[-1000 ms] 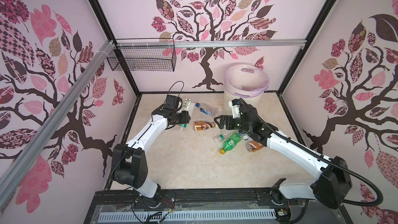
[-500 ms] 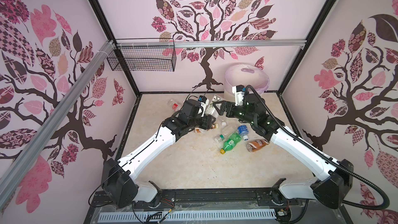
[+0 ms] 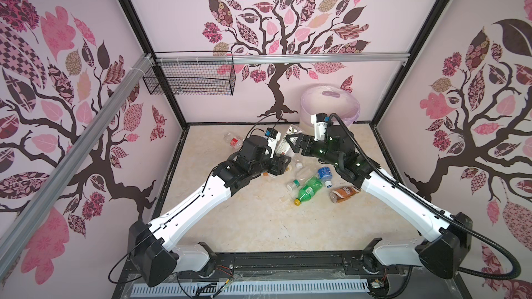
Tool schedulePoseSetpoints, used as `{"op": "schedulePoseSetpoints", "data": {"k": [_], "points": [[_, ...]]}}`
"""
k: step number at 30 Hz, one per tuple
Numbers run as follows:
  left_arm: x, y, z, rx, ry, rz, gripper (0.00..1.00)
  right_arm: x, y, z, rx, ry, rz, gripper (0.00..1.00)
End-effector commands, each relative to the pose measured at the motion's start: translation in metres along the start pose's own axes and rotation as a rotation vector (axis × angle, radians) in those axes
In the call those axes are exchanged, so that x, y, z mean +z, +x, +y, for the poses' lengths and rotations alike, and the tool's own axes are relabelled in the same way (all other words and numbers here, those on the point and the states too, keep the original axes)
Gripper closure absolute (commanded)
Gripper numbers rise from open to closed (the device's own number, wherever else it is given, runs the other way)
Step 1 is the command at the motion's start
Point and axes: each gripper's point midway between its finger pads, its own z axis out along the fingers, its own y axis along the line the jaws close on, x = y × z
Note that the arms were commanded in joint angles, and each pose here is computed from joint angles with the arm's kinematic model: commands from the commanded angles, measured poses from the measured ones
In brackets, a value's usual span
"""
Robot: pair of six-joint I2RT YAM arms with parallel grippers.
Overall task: Throw the plastic bottles in the bin
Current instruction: Throw the plastic bottle into the trash bin.
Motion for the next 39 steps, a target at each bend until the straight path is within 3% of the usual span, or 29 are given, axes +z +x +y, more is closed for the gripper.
{"op": "schedulePoseSetpoints", "data": {"k": [1, 5, 9, 16, 21, 29, 35, 39], "points": [[-0.005, 0.000, -0.002, 0.008, 0.011, -0.027, 0.35, 0.002, -0.008, 0.007, 0.003, -0.024, -0.025, 0.26], [-0.007, 0.000, -0.001, 0.006, 0.004, -0.036, 0.28, -0.001, -0.012, 0.009, 0.002, -0.034, -0.041, 0.39], [-0.011, -0.002, -0.001, 0.006, 0.002, -0.049, 0.22, -0.008, -0.022, 0.008, -0.040, 0.004, -0.072, 0.46], [-0.022, -0.011, -0.003, 0.010, -0.002, -0.071, 0.04, -0.021, -0.060, 0.007, -0.141, 0.080, -0.148, 0.48], [-0.040, -0.038, -0.011, 0.029, 0.008, -0.138, 0.02, -0.056, -0.130, 0.015, -0.290, 0.192, -0.309, 0.49], [-0.064, -0.089, -0.036, 0.067, 0.075, -0.242, 0.02, -0.160, -0.246, 0.076, -0.571, 0.351, -0.717, 0.48], [-0.079, -0.109, -0.048, 0.093, 0.116, -0.305, 0.02, -0.227, -0.280, 0.115, -0.680, 0.348, -0.972, 0.47], [-0.078, -0.109, -0.046, 0.107, 0.104, -0.306, 0.02, -0.207, -0.285, 0.101, -0.705, 0.412, -0.961, 0.46]]}}
